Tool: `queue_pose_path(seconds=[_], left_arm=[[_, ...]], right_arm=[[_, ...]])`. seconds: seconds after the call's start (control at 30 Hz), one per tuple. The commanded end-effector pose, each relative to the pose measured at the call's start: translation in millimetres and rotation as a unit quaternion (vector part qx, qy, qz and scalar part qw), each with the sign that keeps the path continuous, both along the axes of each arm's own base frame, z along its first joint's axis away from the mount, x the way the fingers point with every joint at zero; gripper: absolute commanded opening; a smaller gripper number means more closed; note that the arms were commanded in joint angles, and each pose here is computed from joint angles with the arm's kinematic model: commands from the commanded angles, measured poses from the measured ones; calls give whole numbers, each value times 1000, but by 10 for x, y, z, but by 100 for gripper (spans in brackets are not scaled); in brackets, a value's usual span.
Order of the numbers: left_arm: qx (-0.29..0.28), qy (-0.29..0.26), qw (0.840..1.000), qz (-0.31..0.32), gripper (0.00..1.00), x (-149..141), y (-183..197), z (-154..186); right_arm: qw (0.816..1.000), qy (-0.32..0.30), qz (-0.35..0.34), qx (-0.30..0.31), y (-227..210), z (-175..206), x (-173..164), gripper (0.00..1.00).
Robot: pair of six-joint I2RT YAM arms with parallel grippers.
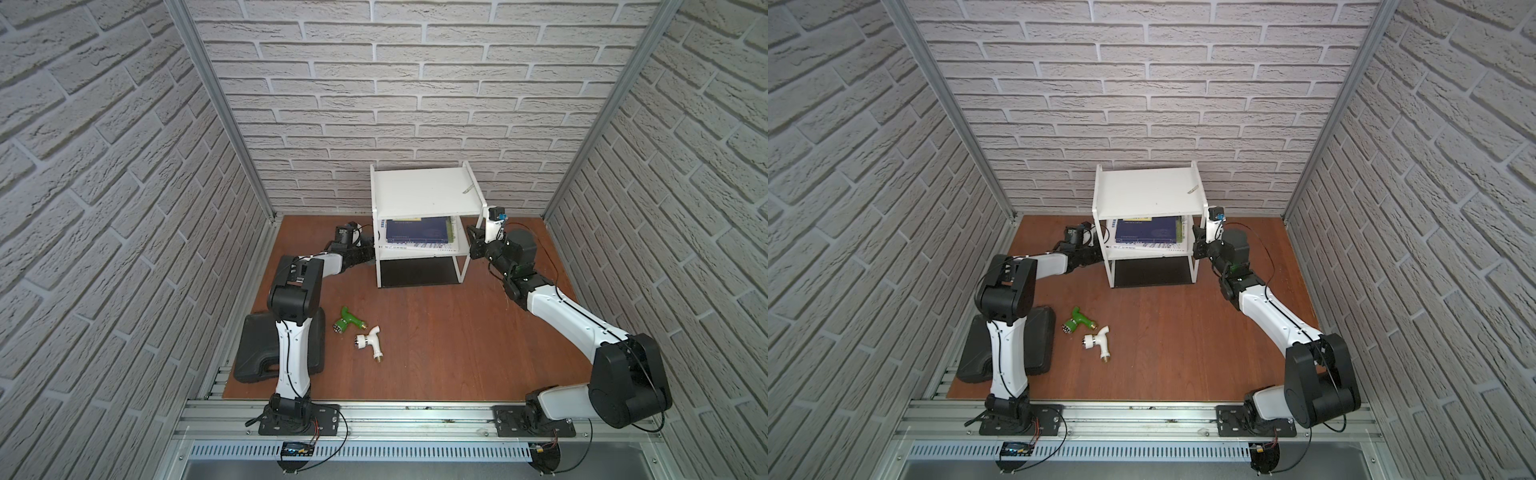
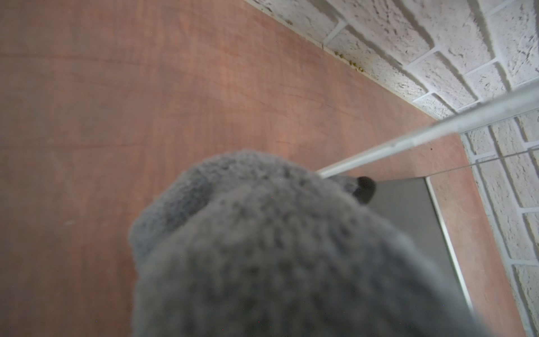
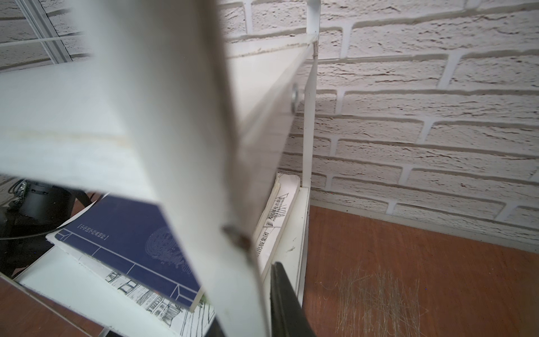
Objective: Wipe the bookshelf clean with a cloth
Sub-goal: Wipe the dust from the shelf.
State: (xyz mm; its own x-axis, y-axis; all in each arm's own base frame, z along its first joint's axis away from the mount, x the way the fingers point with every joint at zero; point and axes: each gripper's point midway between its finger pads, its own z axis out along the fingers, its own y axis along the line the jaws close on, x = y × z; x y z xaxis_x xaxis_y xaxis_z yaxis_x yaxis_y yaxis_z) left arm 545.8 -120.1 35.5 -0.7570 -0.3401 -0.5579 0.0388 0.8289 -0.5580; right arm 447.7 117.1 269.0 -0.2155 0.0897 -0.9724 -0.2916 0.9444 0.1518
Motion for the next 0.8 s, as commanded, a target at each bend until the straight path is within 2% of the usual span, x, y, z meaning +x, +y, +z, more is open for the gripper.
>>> queue_pose_path(seconds=[0.0, 0.07, 0.13, 0.2, 0.4, 0.5, 0.53, 0.6, 0.67, 0.7, 0.77], left_arm=[[-2, -17, 1000, 4, 0, 6, 89, 339], [-2, -31, 1000, -2, 0, 74, 101, 570], [-10, -8, 1000, -15, 0, 16, 17, 494], [-32, 26, 999, -27, 0, -197, -116, 277], [-121, 34, 991, -36, 0, -936, -294, 179], [-94, 40, 995, -2, 0, -1288, -46, 164], [-80, 25, 996, 14, 0, -1365, 71, 284], [-26, 20, 998, 47, 0, -1564, 318, 415], [22, 17, 998, 51, 0, -1757, 419, 653], [26, 6, 999, 40, 0, -1821, 387, 838], [38, -36, 999, 9, 0, -1901, 248, 1292]], right_arm=[[985, 140, 38, 98, 308, -603, -159, 3], [985, 136, 35, 102, 311, -585, -145, 3], [985, 136, 31, 106, 309, -592, -132, 3], [984, 141, 26, 108, 307, -630, -134, 3], [982, 156, 15, 108, 285, -730, -142, 3], [981, 155, 15, 115, 295, -719, -138, 3], [981, 152, 16, 119, 300, -710, -139, 3], [981, 140, 26, 130, 330, -650, -148, 3], [982, 124, 42, 133, 366, -564, -171, 9], [984, 114, 42, 129, 352, -494, -184, 15], [989, 96, 33, 111, 288, -377, -206, 35]])
